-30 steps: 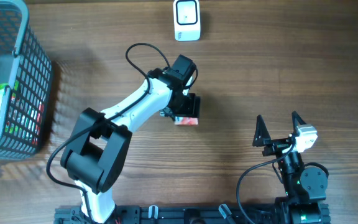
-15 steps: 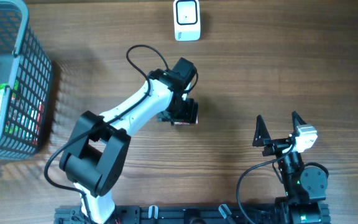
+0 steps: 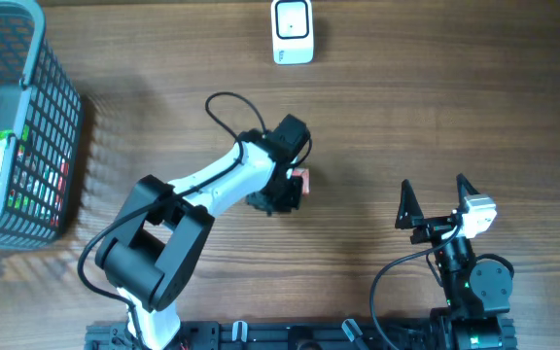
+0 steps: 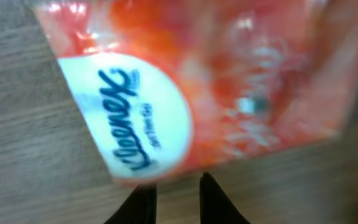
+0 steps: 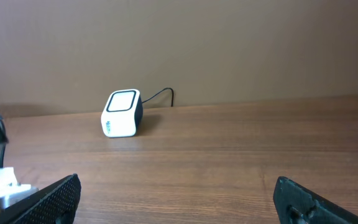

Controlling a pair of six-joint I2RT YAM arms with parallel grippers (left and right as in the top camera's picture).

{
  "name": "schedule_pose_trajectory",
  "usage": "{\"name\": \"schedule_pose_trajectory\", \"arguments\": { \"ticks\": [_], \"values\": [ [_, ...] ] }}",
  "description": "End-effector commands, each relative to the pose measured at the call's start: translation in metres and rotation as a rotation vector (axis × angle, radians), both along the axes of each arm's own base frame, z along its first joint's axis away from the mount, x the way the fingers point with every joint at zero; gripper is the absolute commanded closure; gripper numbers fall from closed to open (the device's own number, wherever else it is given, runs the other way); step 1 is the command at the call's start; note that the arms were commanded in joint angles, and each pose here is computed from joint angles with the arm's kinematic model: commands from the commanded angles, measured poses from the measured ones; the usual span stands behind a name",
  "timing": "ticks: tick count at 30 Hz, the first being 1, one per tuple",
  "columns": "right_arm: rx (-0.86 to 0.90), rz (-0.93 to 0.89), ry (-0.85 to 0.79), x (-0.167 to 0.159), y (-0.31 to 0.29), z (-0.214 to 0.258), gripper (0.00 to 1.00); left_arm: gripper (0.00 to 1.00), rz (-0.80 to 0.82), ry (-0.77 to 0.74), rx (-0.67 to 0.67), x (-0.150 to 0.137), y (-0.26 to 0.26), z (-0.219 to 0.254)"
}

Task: Scan the item barcode
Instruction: 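Lower the tissue pack onto the table and release it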

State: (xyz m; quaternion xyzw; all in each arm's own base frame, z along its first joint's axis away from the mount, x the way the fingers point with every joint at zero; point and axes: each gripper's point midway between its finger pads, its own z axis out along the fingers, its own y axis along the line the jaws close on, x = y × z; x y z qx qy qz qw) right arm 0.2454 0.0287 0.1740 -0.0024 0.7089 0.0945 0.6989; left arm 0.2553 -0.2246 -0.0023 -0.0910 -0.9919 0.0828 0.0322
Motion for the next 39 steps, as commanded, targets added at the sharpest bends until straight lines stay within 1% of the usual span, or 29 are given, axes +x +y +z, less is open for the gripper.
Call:
{"name": "schedule_pose_trajectory", "arguments": {
  "ticks": [1,3,6,8,10,12,14,15,17,18,19,21,22,23,24,25,26,27,28,29,31,32,33,36,39],
  "values": [
    [0.001,-0.015,-0.009,0.0,-0.003,0.002,0.0,0.85,0.038,-0.103,0.083,0.018,0.019,-0.002],
    [0.001,-0.015,-0.009,0.0,-0.003,0.002,0.0,0.87,0.063,-0.175,0.112,0.036,0.027,-0.002],
    [0.001,-0.015,-0.009,0.0,-0.003,0.002,0.0,0.87,0.11,-0.272,0.074,0.066,0.027,0.003],
    [0.001,-0.015,-0.009,0.0,-0.003,0.002,0.0,0.85,0.142,-0.335,0.047,0.086,0.028,0.007],
    [0.001,-0.015,-0.009,0.0,-0.003,0.002,0.0,0.8,0.18,-0.399,0.053,0.105,0.036,0.011],
    [0.001,-0.015,-0.009,0.0,-0.003,0.002,0.0,0.77,0.21,-0.429,0.042,0.117,0.042,0.015],
    [0.001,-0.015,-0.009,0.0,-0.003,0.002,0.0,0.77,0.236,-0.442,0.027,0.126,0.047,0.02],
    [0.001,-0.015,-0.009,0.0,-0.003,0.002,0.0,0.75,0.247,-0.446,0.027,0.13,0.051,0.025],
    [0.002,-0.015,-0.009,0.0,-0.003,0.002,0.0,0.74,0.266,-0.442,0.018,0.135,0.055,0.045],
    [0.001,-0.015,-0.009,0.0,-0.003,0.002,0.0,0.67,0.267,-0.428,-0.017,0.135,0.052,0.058],
    [0.001,-0.015,-0.009,0.0,-0.003,0.002,0.0,0.53,0.26,-0.407,-0.065,0.133,0.046,0.066],
    [0.001,-0.015,-0.009,0.0,-0.003,0.002,0.0,0.35,0.221,-0.344,-0.233,0.121,0.018,0.084],
    [0.001,-0.014,-0.009,0.0,-0.003,0.002,0.0,0.3,0.192,-0.294,-0.324,0.111,0.002,0.09],
    [0.001,-0.015,-0.009,0.0,-0.003,0.002,0.0,0.28,0.169,-0.255,-0.383,0.104,-0.01,0.094],
    [0.002,-0.015,-0.009,0.0,-0.003,0.002,0.0,0.31,0.157,-0.219,-0.409,0.096,-0.016,0.095],
    [0.001,-0.015,-0.009,0.0,-0.003,0.002,0.0,0.66,0.152,-0.207,-0.404,0.092,-0.018,0.092],
    [0.001,-0.014,-0.009,0.0,-0.003,0.002,0.0,0.71,0.199,-0.182,-0.394,0.089,-0.021,0.088],
    [0.002,-0.015,-0.009,0.0,-0.003,0.002,0.0,0.75,0.271,-0.155,-0.377,0.087,-0.023,0.084],
    [0.001,-0.015,-0.009,0.0,-0.003,0.002,0.0,0.75,0.322,-0.136,-0.361,0.085,-0.026,0.08],
    [0.001,-0.015,-0.009,0.0,-0.003,0.002,0.0,0.71,0.359,-0.131,-0.336,0.083,-0.029,0.075],
    [0.001,-0.015,-0.009,0.0,-0.003,0.002,0.0,0.57,0.425,-0.17,-0.247,0.081,-0.033,0.064],
    [0.001,-0.015,-0.009,0.0,-0.003,0.002,0.0,0.42,0.456,-0.201,-0.202,0.08,-0.035,0.06],
    [0.002,-0.015,-0.009,0.0,-0.003,0.002,0.0,0.34,0.476,-0.23,-0.171,0.077,-0.04,0.057],
    [0.001,-0.015,-0.009,0.0,-0.003,0.002,0.0,0.32,0.479,-0.307,-0.145,0.072,-0.061,0.052],
    [0.001,-0.014,-0.009,0.0,-0.003,0.002,0.0,0.42,0.438,-0.346,-0.173,0.065,-0.091,0.044]
  ]
}}
